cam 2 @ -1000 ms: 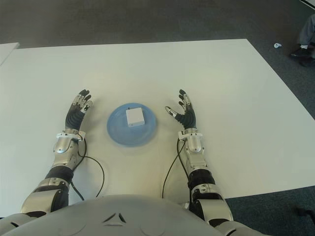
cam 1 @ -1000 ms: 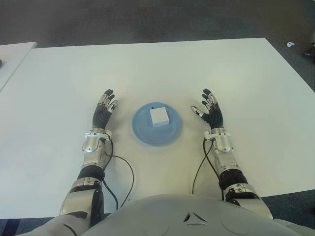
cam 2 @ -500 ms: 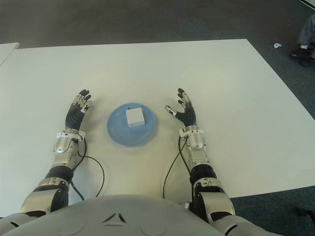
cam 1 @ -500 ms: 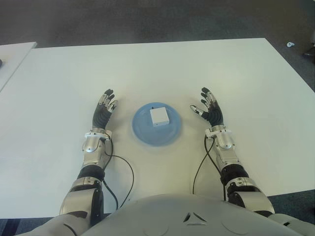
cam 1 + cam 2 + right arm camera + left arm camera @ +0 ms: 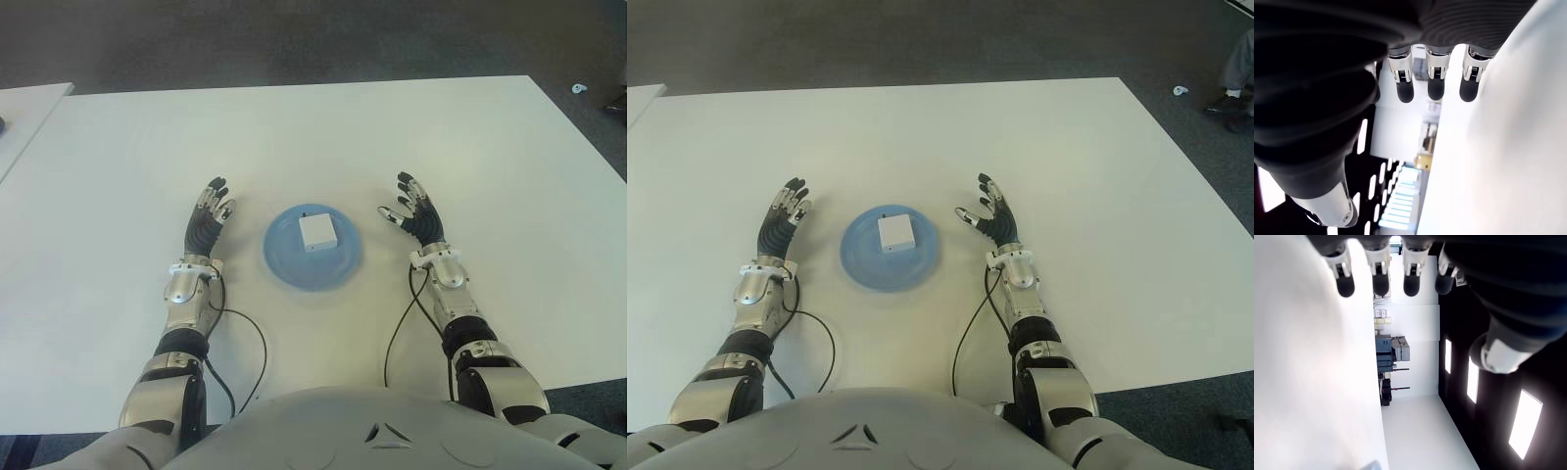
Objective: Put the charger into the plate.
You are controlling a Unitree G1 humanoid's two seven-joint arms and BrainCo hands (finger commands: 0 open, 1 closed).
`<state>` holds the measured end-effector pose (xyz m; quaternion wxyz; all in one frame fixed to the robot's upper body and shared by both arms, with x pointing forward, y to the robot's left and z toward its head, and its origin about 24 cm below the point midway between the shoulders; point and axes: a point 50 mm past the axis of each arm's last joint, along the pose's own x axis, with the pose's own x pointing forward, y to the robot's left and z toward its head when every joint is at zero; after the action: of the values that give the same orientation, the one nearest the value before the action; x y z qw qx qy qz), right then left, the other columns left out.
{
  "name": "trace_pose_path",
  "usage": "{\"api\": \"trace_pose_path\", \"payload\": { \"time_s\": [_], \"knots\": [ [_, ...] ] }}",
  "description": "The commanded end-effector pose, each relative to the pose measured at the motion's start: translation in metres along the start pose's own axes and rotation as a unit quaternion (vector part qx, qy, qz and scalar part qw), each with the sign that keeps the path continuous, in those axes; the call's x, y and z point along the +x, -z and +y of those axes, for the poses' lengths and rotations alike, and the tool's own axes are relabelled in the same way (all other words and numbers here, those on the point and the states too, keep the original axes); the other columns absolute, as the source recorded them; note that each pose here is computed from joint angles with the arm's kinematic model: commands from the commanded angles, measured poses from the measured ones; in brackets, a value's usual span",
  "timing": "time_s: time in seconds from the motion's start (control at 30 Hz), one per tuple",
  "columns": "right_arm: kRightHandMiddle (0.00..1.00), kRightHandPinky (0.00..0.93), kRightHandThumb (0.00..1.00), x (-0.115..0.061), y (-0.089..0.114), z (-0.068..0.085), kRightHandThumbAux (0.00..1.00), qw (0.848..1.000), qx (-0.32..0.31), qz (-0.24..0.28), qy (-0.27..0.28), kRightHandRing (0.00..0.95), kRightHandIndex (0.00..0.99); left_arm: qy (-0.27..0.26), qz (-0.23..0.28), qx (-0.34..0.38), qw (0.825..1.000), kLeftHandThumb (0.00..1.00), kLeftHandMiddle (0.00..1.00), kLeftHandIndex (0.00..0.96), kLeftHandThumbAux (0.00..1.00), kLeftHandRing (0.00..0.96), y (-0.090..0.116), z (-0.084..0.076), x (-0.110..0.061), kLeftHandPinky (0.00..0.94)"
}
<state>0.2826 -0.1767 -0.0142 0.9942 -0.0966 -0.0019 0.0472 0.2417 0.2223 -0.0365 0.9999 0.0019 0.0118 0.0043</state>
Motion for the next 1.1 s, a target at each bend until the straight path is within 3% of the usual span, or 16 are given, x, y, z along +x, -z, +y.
{"api": "trace_pose_path", "payload": {
  "time_s": [0.03, 1.1],
  "knots": [
    [0.025, 0.040, 0.103, -0.0145, 0.0267, 0.0079, 0.759, 0.997, 0.009, 0.077, -0.004, 0.017, 0.019, 0.000, 0.125, -0.026, 0.992, 0.000, 0.026, 0.000, 0.570, 0.020, 0.0455, -0.0096, -0.0368, 0.055],
    [0.009, 0.048, 0.182, -0.0147, 0.0303, 0.0039, 0.712, 0.996, 0.014, 0.087, 0.010, 0.006, 0.000, -0.002, 0.123, -0.030, 0.992, 0.000, 0.045, 0.000, 0.542, 0.046, 0.0429, -0.0059, -0.0311, 0.077]
  ]
}}
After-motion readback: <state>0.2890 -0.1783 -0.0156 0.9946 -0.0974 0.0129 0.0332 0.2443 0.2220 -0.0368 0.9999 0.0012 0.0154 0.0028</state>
